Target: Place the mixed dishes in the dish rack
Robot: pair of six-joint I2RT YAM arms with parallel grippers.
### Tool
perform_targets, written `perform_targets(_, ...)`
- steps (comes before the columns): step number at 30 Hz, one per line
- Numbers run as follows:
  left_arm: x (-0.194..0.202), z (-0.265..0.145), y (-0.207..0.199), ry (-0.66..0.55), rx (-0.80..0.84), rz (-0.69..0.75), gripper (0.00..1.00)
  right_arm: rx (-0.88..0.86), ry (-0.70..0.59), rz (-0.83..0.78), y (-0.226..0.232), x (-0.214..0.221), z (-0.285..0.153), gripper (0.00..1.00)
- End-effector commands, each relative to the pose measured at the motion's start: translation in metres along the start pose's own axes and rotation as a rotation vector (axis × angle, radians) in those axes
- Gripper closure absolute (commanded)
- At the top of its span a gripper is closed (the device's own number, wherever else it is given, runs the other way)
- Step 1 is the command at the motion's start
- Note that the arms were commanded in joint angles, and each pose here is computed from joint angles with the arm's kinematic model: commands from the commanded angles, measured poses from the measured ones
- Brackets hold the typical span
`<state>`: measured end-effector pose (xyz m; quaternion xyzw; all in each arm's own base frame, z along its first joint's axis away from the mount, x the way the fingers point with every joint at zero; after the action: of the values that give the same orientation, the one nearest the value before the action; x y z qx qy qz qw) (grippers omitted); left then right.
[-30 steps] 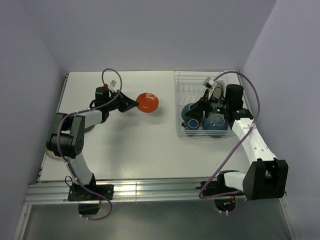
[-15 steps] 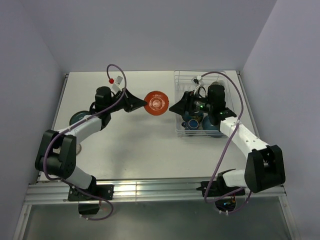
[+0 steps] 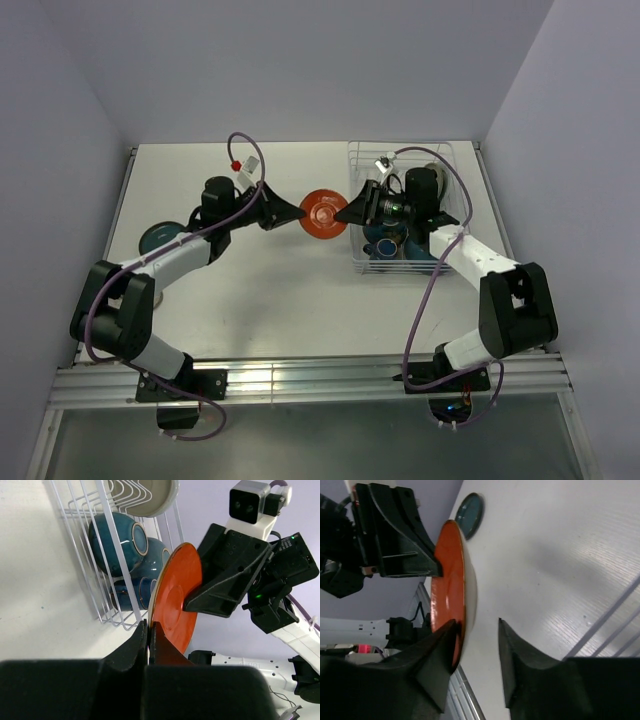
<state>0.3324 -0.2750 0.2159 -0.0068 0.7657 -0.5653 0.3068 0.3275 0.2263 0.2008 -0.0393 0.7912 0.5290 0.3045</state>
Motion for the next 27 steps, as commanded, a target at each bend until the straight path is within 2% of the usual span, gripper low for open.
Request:
perform_targets(1,-0.005,0.0,-0.03,-0.01,0.088,0.054,1.0,-0.093,-0.029,-0.046,0.024,-0.016,0.002,0.59)
perform_targets(2,-0.004,0.002,-0.028,-0.008,0.085,0.051,1.0,-0.11,-0.025,-0.052,0.027,-0.016,0.002,0.68)
perform_targets(4,-0.003,0.004,-0.03,-0.004,0.088,0.053,1.0,-0.122,-0.014,-0.045,0.028,-0.013,0.003,0.75)
perform_targets(7,0.0,0.007,-0.032,0.008,0.095,0.051,1.0,-0.145,-0.006,-0.056,0.032,-0.012,0.002,0.94)
perform_targets(9,0.001,0.006,-0.034,0.018,0.109,0.05,0.92,-0.161,0.002,-0.071,0.034,-0.012,0.001,1.0)
perform_targets(10,0.001,0.006,-0.035,0.021,0.113,0.049,0.86,-0.164,0.005,-0.079,0.034,-0.012,0.0,1.0)
perform_targets(11,0.002,0.005,-0.037,0.022,0.116,0.052,0.74,-0.167,0.008,-0.084,0.035,-0.013,-0.002,1.0)
perform_targets(13,-0.002,0.005,-0.04,0.015,0.114,0.075,0.63,-0.175,0.005,-0.11,0.035,-0.016,-0.007,1.0)
perform_targets(14,-0.003,0.003,-0.043,0.011,0.11,0.09,0.54,-0.166,0.008,-0.107,0.034,-0.017,-0.009,1.0)
perform_targets(17,-0.011,-0.001,-0.046,-0.003,0.063,0.159,0.42,-0.146,-0.019,-0.147,0.03,-0.029,-0.02,1.0)
perform_targets(20,-0.024,-0.01,-0.042,-0.03,-0.048,0.264,0.37,-0.107,-0.058,-0.173,0.024,-0.044,-0.036,1.0)
perform_targets(21,-0.031,-0.016,-0.034,-0.047,-0.131,0.313,0.36,-0.087,-0.074,-0.194,0.024,-0.052,-0.04,1.0)
perform_targets(25,-0.049,-0.05,-0.031,-0.143,-0.3,0.461,0.3,0.103,-0.162,-0.29,0.006,-0.075,-0.066,1.0)
perform_targets(27,-0.05,-0.064,-0.022,-0.158,-0.37,0.529,0.29,0.242,-0.254,-0.369,-0.005,-0.095,-0.081,1.0)
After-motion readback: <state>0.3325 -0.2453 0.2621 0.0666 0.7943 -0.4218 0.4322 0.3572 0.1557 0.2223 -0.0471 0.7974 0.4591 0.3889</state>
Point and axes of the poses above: each gripper's point midway between its finger pads, its own z axis out along the fingers, its own y axis along the line the jaws close on, x = y × z, the point moved 1 cm from there along -z, back along the fingers, and after that the axes turned 4 degrees about z, right-handed, at the moved point
